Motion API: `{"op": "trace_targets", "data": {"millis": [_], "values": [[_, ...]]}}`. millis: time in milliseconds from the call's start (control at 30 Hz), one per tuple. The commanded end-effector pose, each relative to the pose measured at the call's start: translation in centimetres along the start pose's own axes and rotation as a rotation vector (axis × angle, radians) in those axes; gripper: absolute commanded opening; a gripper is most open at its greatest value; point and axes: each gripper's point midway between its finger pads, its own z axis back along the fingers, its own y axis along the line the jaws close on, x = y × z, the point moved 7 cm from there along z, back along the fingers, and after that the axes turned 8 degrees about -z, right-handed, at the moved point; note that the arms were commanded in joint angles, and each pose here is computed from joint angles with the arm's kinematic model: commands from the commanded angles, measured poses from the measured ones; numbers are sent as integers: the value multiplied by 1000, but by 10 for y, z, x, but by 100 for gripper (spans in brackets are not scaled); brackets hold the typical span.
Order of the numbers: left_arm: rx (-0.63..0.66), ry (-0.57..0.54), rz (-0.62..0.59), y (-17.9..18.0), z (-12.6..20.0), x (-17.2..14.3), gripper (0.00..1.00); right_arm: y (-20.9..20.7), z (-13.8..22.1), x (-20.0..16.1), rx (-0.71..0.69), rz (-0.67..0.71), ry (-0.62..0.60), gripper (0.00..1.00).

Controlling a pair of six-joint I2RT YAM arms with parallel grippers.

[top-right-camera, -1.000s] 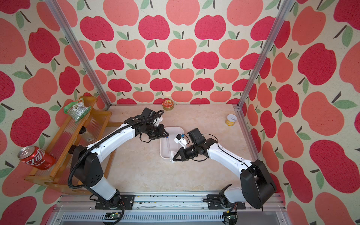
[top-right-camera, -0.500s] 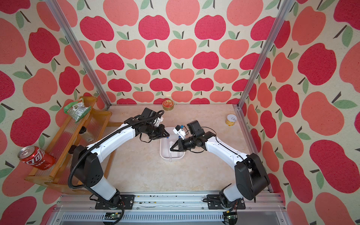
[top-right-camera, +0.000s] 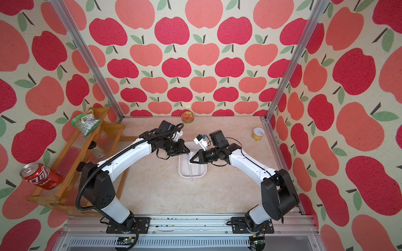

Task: Wipe the exteriors of test tubes
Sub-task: Wipe the dirt from the test tube.

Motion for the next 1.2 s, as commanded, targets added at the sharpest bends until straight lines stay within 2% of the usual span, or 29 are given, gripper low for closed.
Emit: {"op": "trace_targets", "data": {"millis": [0,300,533,700,833,1033,1167], "values": [[-25,-5,-11,-7,2,2,5,0,2,-5,3,-28,23,0],[-24,-11,-14,-6,3,10,5,1,4,-50,-17,-36,112,0],[-25,-15,-15,-7,4,10,5,6,6,-93,-128,7,180,0],[-21,-16,-13,-6,5,10,5,15,10,-116,-130,16,225,0],[-18,-14,-9,-5,3,10,5,27,12,-124,-72,35,254,0],[-15,-16,-2,-5,2,10,5,35,12,-121,-23,88,237,0],[-16,-16,-5,-6,3,8,5,23,6,-116,-120,80,243,0]]}}
